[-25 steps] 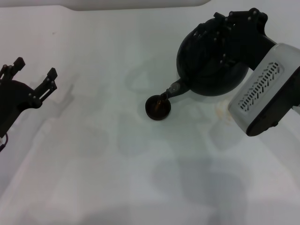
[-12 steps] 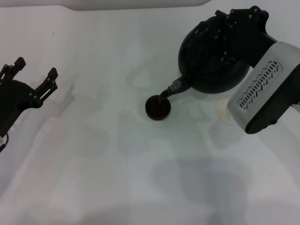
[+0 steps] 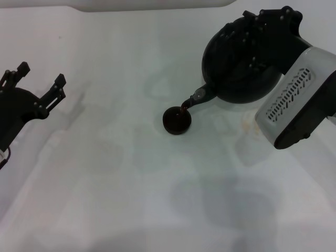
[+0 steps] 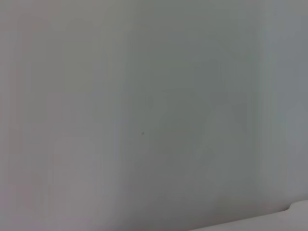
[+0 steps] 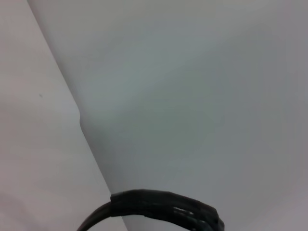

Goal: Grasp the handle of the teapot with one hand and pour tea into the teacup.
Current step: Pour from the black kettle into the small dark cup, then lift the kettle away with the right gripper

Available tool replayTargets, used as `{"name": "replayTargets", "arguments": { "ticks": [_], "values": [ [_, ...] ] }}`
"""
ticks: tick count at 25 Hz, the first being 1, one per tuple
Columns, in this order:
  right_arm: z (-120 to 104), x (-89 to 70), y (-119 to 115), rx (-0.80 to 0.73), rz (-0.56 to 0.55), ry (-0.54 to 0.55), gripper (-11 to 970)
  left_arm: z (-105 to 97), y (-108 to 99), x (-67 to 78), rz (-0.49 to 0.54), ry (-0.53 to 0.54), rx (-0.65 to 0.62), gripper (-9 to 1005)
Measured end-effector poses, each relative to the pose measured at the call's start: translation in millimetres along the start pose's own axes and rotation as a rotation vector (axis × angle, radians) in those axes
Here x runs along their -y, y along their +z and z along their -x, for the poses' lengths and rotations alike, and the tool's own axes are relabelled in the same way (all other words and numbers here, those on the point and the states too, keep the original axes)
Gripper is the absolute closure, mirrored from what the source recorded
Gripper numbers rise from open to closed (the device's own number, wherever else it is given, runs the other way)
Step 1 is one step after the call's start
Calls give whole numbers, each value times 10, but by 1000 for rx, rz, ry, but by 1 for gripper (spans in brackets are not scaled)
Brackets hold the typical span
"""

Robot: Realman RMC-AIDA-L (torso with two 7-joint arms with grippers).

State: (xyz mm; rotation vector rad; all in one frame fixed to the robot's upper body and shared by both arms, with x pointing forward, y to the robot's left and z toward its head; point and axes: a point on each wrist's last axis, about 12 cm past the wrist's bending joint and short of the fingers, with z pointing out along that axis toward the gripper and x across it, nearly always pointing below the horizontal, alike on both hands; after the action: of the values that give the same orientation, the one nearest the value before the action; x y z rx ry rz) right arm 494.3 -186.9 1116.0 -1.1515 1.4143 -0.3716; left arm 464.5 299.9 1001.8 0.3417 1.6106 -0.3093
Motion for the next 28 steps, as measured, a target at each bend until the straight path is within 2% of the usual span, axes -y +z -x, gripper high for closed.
{"name": "replayTargets", "arguments": {
  "ticks": [28],
  "values": [
    [-4, -22, -11, -5, 0, 1, 860, -5, -9, 1, 0, 0, -2, 119]
  ]
}}
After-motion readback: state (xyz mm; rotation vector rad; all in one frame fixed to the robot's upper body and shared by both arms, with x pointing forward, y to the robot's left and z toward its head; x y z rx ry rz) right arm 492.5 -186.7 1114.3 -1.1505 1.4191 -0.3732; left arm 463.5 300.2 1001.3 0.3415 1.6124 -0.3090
